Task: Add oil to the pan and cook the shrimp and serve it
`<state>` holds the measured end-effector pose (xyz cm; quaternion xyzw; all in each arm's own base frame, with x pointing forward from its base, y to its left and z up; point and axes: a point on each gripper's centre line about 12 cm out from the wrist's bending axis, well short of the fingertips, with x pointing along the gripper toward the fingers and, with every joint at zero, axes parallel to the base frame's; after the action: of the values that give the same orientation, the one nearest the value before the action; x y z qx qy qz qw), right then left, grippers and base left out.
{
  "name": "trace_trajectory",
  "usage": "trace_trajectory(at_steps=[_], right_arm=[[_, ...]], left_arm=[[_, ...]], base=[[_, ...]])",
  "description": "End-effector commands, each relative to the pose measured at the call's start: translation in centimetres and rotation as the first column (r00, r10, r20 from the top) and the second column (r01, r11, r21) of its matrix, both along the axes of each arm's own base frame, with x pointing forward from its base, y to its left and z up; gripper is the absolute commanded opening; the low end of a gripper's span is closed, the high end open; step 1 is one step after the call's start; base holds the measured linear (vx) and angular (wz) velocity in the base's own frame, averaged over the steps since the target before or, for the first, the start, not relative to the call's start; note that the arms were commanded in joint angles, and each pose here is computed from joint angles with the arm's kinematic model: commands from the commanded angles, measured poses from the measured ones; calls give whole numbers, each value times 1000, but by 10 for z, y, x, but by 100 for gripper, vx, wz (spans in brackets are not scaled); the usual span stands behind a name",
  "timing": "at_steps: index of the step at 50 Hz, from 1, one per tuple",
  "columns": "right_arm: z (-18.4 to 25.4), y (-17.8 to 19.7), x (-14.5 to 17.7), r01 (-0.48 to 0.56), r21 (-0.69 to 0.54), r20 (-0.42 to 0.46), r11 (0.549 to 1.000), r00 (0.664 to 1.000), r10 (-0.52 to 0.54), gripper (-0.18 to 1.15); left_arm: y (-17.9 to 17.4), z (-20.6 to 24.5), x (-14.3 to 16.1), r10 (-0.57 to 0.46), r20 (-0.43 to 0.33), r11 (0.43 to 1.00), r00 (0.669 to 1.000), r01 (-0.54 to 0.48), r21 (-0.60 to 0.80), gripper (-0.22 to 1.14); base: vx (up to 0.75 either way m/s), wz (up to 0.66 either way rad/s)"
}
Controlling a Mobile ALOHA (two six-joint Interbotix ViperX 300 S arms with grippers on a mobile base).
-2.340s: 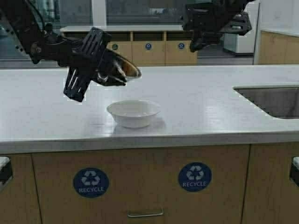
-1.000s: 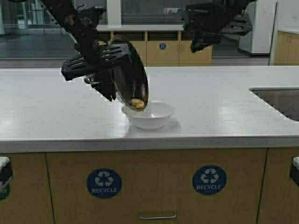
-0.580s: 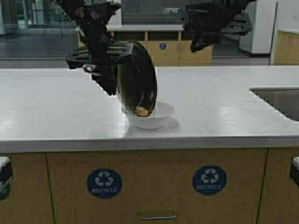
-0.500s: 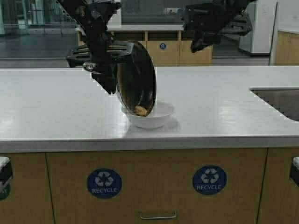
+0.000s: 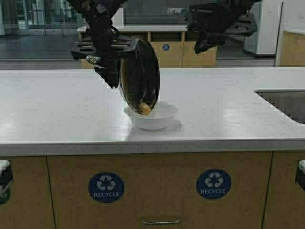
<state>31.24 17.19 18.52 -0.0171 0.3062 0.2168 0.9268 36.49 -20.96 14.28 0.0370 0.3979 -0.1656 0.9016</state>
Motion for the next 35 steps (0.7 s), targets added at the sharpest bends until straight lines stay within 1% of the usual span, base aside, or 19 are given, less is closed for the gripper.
trace_trajectory(at_steps=[1,12,20,29,35], right_arm=[[15,2,3,0,24,43,1000,999,-1,6],[15,2,3,0,24,43,1000,999,-1,6],[15,2,3,0,24,43,1000,999,-1,6],[15,2,3,0,24,43,1000,999,-1,6],[15,2,3,1,24,44,1000,999,-2,6]], left_arm=[[-7,31,10,-25,86,999,996,27,-18,4],[-11,35,8,-63,105,998,993,59,36,4],[-13,41,8,-62,115,998,991,59,30,4],[-14,54,4,-48,138,998,989,52,-32,4],[-16,59,-3,-8,129,989,992,27,-146,4]], base=[[0,0],[0,0],[0,0],[0,0],[0,0]])
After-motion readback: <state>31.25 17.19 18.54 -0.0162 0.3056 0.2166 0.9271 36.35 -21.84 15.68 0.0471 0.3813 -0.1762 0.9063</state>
